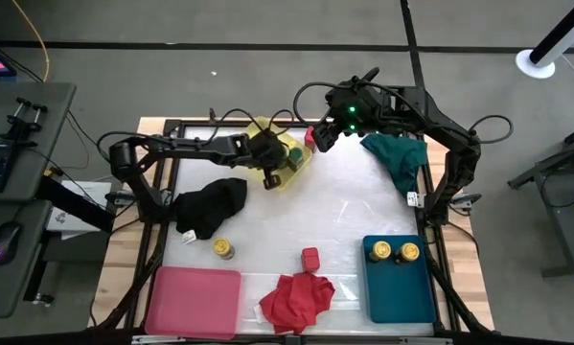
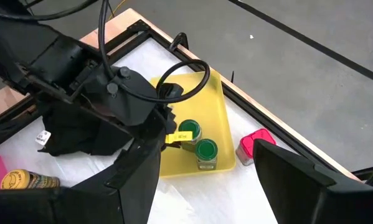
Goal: Sort spices by type
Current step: Put the green seasoning bottle into the yellow bin
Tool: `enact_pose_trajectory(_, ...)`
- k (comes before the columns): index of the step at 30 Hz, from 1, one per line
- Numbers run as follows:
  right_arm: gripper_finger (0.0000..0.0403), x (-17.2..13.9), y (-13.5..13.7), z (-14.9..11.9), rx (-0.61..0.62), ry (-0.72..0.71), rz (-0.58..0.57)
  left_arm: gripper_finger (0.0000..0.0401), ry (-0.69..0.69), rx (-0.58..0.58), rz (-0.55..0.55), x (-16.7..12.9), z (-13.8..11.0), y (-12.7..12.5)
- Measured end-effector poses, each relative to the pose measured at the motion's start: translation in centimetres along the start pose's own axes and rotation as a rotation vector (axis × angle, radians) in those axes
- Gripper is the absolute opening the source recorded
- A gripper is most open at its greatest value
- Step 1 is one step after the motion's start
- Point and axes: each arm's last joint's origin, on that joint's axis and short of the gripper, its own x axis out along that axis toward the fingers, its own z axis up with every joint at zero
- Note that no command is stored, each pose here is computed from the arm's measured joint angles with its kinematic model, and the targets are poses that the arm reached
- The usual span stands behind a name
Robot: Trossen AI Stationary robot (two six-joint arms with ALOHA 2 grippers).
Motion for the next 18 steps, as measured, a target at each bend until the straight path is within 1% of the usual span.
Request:
enact_pose_trajectory(6, 0.0252, 0.0, 0.0, 0.01, 0.0, -0.001, 0.0, 0.0, -0.047, -0.054, 0.022, 0.71, 0.37, 0.16)
enact_pose_trajectory(18, 0.0252, 0.0, 0.0, 0.01, 0.0, -0.001, 0.0, 0.0, -0.084, -0.063, 0.158, 0.97, 0.79, 0.46)
